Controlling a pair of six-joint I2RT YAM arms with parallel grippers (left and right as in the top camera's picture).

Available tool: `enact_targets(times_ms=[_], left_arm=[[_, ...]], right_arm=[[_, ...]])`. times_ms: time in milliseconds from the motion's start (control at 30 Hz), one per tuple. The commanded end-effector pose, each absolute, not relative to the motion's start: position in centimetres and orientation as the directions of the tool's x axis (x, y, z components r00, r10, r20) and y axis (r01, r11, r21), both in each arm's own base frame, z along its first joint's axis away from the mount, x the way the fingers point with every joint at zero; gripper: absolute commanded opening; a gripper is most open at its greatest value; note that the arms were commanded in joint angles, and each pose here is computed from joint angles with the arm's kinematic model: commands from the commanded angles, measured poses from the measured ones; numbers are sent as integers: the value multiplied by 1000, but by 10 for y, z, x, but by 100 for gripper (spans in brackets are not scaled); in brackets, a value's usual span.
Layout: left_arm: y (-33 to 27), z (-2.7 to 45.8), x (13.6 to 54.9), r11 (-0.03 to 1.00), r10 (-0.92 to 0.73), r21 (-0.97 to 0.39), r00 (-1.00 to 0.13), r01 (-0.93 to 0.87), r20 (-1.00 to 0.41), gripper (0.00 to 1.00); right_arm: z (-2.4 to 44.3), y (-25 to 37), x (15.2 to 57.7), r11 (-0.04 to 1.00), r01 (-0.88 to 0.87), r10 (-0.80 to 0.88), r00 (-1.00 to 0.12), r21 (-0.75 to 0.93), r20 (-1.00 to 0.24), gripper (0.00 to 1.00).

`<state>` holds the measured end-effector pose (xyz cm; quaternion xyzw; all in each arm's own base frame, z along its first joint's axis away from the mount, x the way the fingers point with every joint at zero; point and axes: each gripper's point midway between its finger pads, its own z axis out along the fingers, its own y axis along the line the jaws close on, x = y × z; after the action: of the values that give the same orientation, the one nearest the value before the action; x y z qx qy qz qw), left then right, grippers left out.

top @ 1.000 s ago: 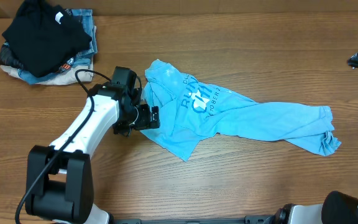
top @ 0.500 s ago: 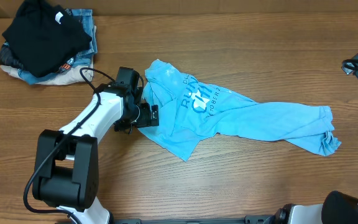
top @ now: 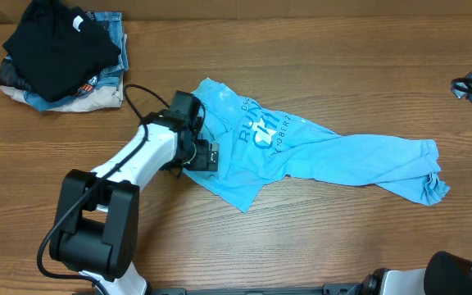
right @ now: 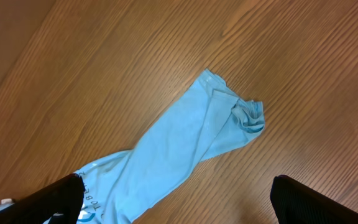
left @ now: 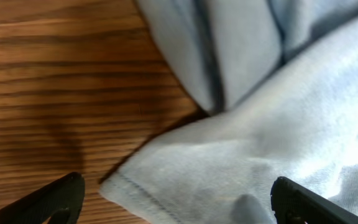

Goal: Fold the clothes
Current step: 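Reach the left gripper to the T-shirt's left edge and grasp it, then reach the right gripper to the T-shirt's right sleeve end and grasp it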

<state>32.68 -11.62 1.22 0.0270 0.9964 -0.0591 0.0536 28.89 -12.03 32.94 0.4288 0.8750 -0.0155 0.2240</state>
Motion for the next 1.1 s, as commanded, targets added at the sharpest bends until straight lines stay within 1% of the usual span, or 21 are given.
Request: enact_targets(times_ms=[0, 133, 267, 400, 467, 500, 567, 667, 767, 900, 1000, 1067], left_arm=[[-113, 10, 332, 994, 88, -54, -988, 96, -127, 98], [-109, 5, 330, 995, 89, -36, -990, 93, -110, 97], [-108, -11, 324, 995, 96, -25, -994, 97, -59, 96], [-109, -24, 318, 994, 102, -33, -995, 103, -16, 92], [-111, -25, 316, 994, 102, -46, -995, 102, -8, 84], [-111, -25, 316, 994, 102, -48, -995, 102, -7, 77], [-112, -24, 317, 993, 102, -52, -995, 102, -9, 53], [-112, -21, 317, 994, 97, -51, -995, 97, -6, 21], [-112, -21, 318, 995, 82, -51, -997, 82, -5, 4], [-112, -21, 320, 997, 49, -53, -999, 50, -11, 4], [-112, -21, 321, 998, 38, -53, -999, 39, -16, 4], [-112, -21, 322, 998, 28, -51, -999, 29, -21, 4]], right_arm=[[330, -125, 286, 622, 769, 745, -522, 148, -417, 100], [330, -125, 286, 621, 769, 745, -521, 148, -416, 100], [330, -125, 286, 621, 769, 745, -521, 148, -416, 100], [330, -125, 286, 621, 769, 745, -521, 148, -416, 100], [329, -125, 286, 621, 769, 745, -522, 148, -416, 100], [329, -125, 286, 622, 769, 745, -522, 148, -416, 100], [329, -125, 286, 622, 769, 745, -522, 147, -416, 100], [330, -129, 285, 611, 781, 746, -512, 130, -427, 100], [328, -141, 278, 529, 841, 787, -435, 113, -438, 100], [310, -163, 271, 447, 890, 828, -374, 89, -419, 100], [282, -181, 265, 388, 919, 865, -336, 71, -371, 100], [260, -187, 264, 357, 930, 894, -312, 90, -321, 100]])
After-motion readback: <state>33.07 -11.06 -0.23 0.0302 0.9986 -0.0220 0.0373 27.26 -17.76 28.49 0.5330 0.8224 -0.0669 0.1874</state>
